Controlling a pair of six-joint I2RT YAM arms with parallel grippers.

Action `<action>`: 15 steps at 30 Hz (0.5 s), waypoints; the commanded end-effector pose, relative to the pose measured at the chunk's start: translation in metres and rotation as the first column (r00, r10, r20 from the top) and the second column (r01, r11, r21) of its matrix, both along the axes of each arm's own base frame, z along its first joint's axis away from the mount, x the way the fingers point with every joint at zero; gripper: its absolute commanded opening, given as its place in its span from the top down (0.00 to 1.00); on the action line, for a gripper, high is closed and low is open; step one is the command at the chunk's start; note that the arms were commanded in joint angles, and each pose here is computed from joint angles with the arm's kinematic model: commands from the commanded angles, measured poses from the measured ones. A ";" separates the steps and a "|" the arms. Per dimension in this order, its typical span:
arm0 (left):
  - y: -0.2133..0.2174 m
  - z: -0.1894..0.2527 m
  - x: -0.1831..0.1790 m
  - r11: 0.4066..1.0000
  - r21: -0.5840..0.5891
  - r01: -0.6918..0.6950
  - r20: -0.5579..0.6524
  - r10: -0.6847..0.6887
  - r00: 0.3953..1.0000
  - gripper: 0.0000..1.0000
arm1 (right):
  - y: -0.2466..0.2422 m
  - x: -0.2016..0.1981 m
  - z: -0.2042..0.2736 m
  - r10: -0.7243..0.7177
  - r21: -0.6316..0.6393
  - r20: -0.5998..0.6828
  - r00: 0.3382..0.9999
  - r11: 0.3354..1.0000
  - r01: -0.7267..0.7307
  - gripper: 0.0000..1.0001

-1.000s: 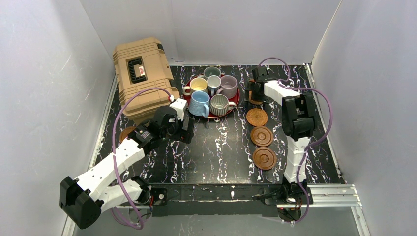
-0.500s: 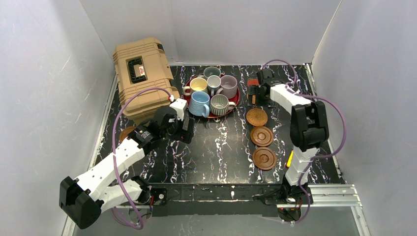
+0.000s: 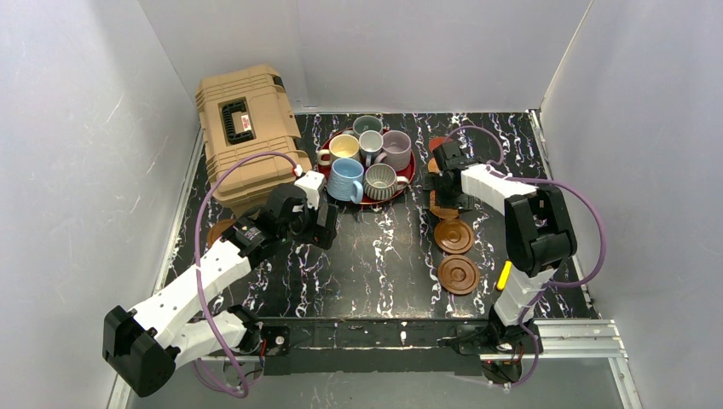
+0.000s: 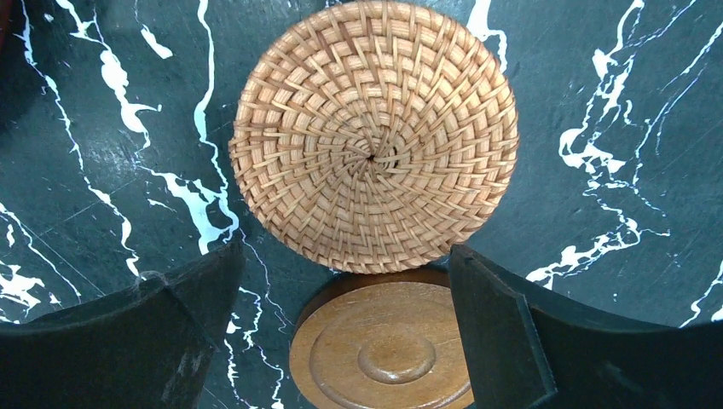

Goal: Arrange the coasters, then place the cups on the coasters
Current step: Move the coaster to the center of the board.

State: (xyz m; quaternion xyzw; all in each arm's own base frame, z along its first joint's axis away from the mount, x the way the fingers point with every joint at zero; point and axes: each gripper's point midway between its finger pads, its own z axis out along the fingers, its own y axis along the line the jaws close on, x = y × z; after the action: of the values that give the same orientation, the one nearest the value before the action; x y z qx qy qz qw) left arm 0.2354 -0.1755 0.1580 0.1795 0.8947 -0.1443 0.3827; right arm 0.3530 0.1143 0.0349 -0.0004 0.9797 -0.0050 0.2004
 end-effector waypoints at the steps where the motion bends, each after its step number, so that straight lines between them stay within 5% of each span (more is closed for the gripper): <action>1: 0.001 0.014 0.001 1.000 -0.013 0.005 0.029 -0.005 1.000 0.03 | -0.002 -0.003 0.007 -0.037 0.000 0.030 0.999 0.999 0.037 0.01; 15: 0.002 0.014 0.001 1.000 -0.011 0.001 0.032 -0.001 0.999 0.03 | -0.013 0.001 -0.002 -0.070 -0.021 0.036 0.997 0.997 0.070 0.02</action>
State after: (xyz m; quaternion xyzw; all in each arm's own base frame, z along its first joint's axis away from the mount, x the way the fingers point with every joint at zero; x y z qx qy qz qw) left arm 0.2353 -0.1753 0.1587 0.1795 0.8943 -0.1445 0.3837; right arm 0.3414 0.1049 0.0232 0.0148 0.9814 -0.0256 0.1899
